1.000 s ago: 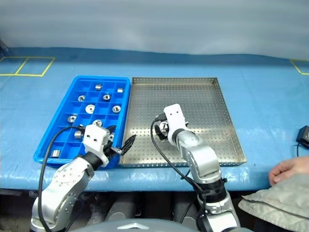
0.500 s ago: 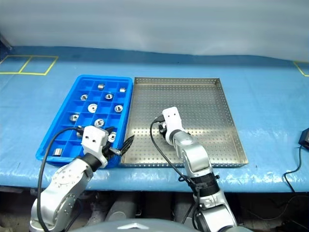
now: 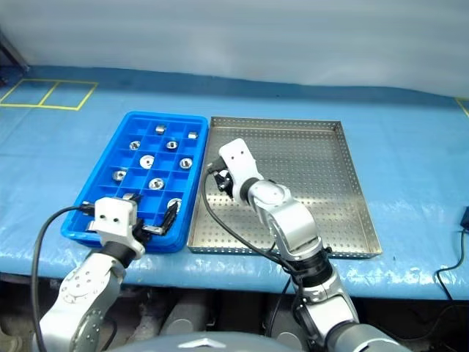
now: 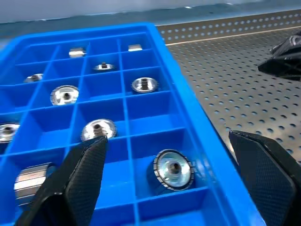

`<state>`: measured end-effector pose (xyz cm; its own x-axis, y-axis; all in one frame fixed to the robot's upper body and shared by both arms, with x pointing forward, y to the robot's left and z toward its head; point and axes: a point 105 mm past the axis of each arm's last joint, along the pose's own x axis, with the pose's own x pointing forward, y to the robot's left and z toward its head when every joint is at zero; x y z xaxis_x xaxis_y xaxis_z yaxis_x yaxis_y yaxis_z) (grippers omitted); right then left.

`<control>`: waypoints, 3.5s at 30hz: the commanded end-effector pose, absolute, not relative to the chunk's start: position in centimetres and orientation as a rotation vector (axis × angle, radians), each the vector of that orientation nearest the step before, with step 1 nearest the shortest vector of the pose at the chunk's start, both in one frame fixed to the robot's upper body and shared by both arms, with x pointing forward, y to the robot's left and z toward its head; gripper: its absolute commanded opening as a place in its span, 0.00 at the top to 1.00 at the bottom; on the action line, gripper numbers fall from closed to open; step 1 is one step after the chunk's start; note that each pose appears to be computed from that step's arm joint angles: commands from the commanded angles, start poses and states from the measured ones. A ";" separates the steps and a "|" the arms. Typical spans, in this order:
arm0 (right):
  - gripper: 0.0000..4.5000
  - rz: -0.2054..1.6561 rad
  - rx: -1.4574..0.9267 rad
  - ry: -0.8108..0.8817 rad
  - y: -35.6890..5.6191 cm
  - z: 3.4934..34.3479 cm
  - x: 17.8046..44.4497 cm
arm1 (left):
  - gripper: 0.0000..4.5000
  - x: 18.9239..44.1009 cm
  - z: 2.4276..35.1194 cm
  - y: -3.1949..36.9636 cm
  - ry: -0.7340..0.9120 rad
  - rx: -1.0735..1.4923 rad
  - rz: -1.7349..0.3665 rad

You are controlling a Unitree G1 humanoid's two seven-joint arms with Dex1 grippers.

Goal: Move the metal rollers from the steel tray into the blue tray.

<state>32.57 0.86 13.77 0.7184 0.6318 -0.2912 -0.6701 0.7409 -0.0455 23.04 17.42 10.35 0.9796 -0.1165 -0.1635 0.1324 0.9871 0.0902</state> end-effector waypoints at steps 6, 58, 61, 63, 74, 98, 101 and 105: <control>0.62 0.946 -0.141 0.196 6.4 14.6 30.9 | 0.00 20.0 11.9 19.2 0.112 0.114 -0.019; 0.00 0.655 -0.087 0.224 -2.8 12.8 31.0 | 0.00 25.8 13.1 13.8 0.041 0.140 -0.390; 0.00 0.653 -0.084 0.226 -2.7 12.8 31.0 | 0.00 25.8 13.1 13.8 0.043 0.142 -0.392; 0.00 0.653 -0.083 0.227 -2.7 12.7 31.0 | 0.00 25.7 13.1 13.9 0.044 0.142 -0.391; 0.00 0.647 -0.080 0.234 -2.8 12.5 31.2 | 0.00 25.4 12.9 14.0 0.045 0.142 -0.378; 0.00 0.634 -0.088 0.242 -3.0 12.3 31.3 | 0.00 25.6 12.8 13.9 0.045 0.134 -0.377; 0.00 0.632 -0.089 0.243 -3.0 12.3 31.3 | 0.00 25.6 12.7 13.9 0.045 0.133 -0.379; 0.00 0.634 -0.091 0.243 -3.0 12.3 31.3 | 0.00 25.6 12.7 13.9 0.045 0.133 -0.378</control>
